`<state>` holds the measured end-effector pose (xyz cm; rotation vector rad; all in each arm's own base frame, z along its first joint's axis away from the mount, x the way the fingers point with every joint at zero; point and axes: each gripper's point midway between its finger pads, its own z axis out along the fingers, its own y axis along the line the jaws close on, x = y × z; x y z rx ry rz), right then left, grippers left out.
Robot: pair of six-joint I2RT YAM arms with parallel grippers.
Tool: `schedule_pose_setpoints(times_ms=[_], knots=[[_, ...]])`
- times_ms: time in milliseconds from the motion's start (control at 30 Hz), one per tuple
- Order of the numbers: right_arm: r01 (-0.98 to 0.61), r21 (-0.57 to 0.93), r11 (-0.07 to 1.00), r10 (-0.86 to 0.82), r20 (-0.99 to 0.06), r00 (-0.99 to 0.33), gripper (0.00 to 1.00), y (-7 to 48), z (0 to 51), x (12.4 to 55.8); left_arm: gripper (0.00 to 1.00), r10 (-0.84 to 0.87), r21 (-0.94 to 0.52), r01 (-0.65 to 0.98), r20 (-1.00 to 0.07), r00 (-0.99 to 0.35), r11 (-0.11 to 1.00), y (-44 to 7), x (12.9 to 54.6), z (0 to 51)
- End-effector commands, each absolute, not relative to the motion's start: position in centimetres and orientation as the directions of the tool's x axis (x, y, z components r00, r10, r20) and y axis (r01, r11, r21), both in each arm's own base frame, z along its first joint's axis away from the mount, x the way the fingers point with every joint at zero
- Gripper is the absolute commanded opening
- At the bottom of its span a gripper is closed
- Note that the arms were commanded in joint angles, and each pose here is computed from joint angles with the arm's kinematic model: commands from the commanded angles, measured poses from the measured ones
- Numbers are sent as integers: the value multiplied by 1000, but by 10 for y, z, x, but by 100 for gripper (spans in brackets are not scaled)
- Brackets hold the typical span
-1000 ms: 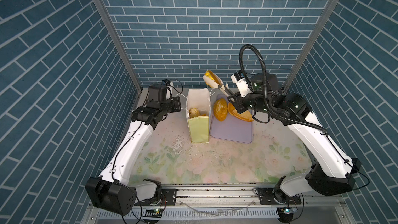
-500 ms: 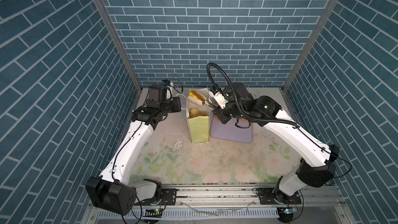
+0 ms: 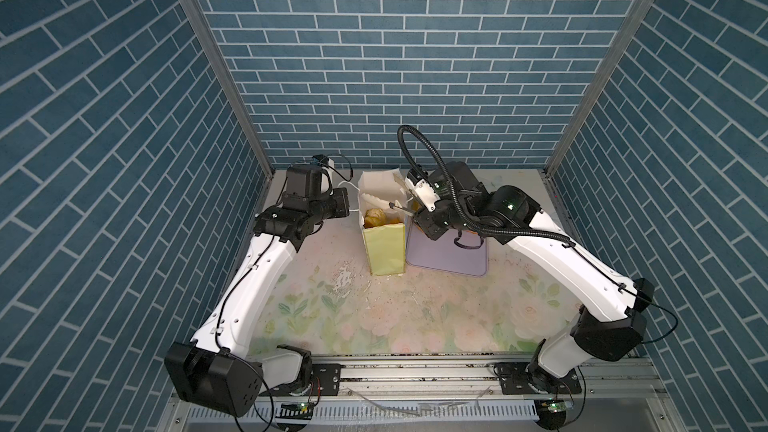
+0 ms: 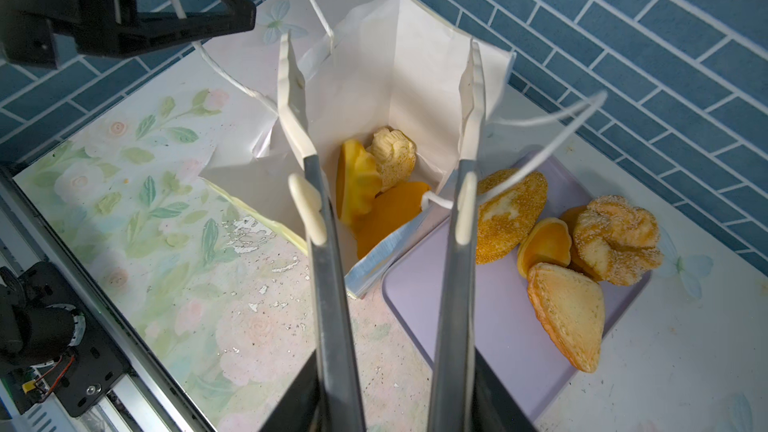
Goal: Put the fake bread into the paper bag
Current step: 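Carry the egg tart over the bag and open the tongs to drop it, then move the tongs back over the tray toward the triangular toast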
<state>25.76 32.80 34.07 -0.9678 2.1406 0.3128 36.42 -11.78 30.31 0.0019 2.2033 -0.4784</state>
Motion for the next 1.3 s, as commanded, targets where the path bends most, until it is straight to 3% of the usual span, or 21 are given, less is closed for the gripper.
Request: schedule_pose_setpoints(times_ms=[0, 333, 733, 933, 1267], knots=[[-711, -87, 697, -487, -785, -382, 50, 321, 371, 256, 6, -163, -341, 177, -766, -622, 923, -119, 362, 306], [-658, -98, 747, -379, -876, -300, 51, 290, 426, 253, 6, -162, -337, 177, -769, -619, 925, -119, 361, 306], [-404, -160, 900, -307, -892, -331, 50, 199, 443, 264, 6, -159, -334, 177, -769, -619, 926, -118, 360, 307], [-270, -139, 953, -258, -840, -477, 50, 147, 398, 274, 6, -156, -328, 175, -769, -620, 928, -118, 362, 308], [-214, -78, 974, -210, -679, -703, 50, 116, 292, 294, 6, -148, -316, 163, -762, -630, 935, -115, 362, 306]])
